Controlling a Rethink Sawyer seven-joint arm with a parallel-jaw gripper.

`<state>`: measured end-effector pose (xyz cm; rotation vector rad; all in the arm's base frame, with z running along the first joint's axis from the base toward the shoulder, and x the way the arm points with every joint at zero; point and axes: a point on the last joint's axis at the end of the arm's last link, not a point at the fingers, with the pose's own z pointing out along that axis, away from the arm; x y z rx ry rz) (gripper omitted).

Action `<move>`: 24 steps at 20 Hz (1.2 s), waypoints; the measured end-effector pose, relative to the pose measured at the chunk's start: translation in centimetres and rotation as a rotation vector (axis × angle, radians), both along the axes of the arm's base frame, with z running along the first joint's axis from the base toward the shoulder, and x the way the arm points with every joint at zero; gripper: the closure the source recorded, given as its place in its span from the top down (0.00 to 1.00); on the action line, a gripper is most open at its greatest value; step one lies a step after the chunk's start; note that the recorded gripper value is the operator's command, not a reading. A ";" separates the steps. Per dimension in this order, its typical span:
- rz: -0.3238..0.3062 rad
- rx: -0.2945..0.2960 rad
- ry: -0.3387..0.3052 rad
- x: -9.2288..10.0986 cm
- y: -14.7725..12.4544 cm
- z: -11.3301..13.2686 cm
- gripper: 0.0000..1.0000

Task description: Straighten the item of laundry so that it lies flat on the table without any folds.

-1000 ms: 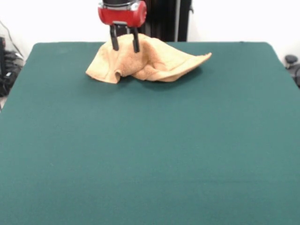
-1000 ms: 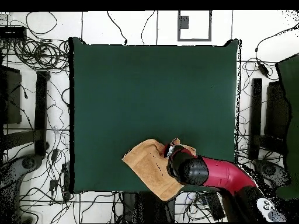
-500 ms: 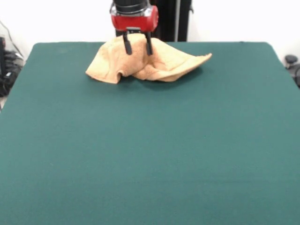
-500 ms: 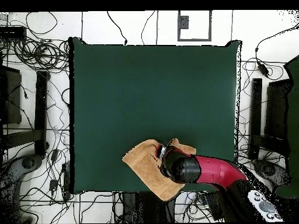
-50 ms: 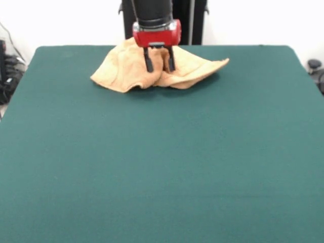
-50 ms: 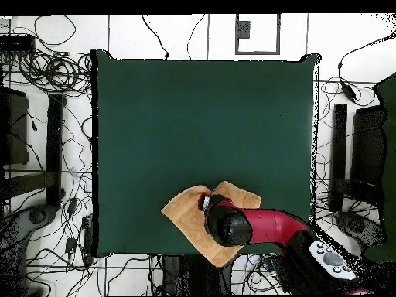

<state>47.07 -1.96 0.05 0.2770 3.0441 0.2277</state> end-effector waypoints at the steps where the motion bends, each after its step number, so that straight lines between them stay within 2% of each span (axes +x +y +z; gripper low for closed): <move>1: 0.006 0.001 -0.009 -0.1 0.1 -0.4 1.00; 5: 0.019 0.009 -0.028 0.0 0.1 -2.1 1.00; 13: 0.030 0.018 -0.045 0.5 -0.8 -3.4 1.00; 17: 0.120 0.017 -0.104 -0.1 -1.0 -3.5 1.00; 19: 0.190 0.006 -0.167 -0.6 -0.9 -3.6 1.00; 22: 0.224 -0.006 -0.224 -0.7 -0.8 -3.6 1.00; 24: 0.234 -0.020 -0.307 -0.4 -0.5 -3.6 1.00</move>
